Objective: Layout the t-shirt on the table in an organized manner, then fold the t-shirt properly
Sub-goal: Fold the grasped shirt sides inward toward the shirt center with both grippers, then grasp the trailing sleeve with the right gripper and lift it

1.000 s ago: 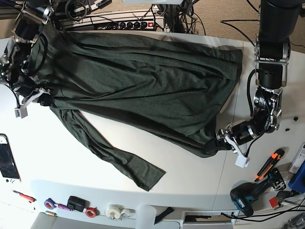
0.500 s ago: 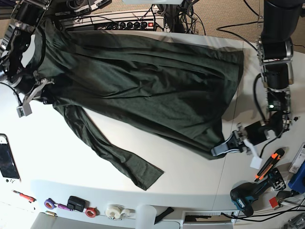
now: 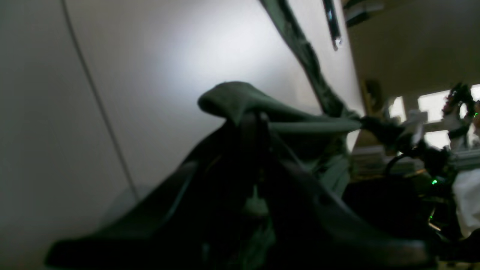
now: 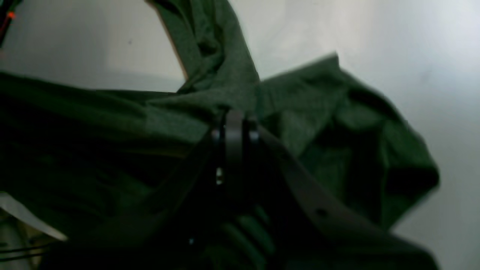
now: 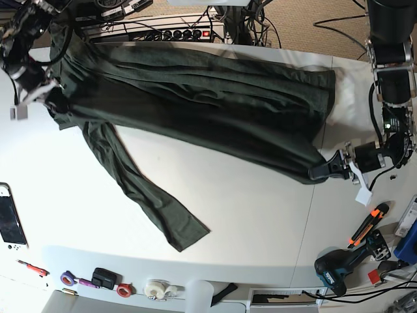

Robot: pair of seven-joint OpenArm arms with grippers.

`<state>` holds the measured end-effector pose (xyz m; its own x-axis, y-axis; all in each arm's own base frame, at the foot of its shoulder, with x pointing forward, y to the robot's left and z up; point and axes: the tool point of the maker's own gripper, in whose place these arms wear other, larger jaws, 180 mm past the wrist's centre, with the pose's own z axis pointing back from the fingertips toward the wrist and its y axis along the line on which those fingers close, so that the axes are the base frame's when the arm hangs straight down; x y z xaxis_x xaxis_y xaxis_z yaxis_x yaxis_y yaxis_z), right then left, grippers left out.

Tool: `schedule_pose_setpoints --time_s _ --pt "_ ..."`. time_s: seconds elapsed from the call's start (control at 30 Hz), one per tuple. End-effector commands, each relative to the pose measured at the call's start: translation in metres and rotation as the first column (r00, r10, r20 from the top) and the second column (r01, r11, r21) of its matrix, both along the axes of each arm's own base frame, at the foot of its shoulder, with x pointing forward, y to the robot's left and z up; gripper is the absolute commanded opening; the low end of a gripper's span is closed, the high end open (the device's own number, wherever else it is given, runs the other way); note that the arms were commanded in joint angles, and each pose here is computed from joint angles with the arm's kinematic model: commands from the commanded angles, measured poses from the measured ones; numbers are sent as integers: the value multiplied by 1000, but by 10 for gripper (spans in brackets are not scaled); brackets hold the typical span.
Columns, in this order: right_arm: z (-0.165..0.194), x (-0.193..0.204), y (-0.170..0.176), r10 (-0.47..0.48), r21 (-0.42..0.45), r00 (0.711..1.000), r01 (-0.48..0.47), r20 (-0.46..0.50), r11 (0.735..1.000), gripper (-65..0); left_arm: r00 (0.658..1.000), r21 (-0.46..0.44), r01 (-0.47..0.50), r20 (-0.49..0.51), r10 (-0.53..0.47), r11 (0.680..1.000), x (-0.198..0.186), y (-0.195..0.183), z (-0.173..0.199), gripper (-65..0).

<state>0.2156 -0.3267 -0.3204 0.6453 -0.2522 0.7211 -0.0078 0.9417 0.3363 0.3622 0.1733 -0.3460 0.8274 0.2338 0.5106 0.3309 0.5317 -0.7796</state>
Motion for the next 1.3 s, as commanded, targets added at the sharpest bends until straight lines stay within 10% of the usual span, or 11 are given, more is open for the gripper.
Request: schedule_pose_setpoints --time_s 0.0,0.87,0.97,1.03,1.27 --pt "16 2 -8 -12 -14 999 13 51 1000 -650 998 -3 -12 62 12 1000 9 8 20 -650" --pt "-11 -29 -4 -80 36 996 82 -33 996 -650 998 33 45 -50 -43 998 -45 4 -21 -594" --pt "-8 -27 -5 -81 32 996 82 -22 996 -403 999 45 31 -29 -30 998 -38 11 -14 -347" --pt "-1 -21 -9 -97 31 995 96 23 995 -272 1000 62 14 3 -14 998 -28 20 -3 -321" --pt "47 10 -36 -123 -31 967 133 223 991 -268 988 164 -41 151 16 986 16 67 59 -321"
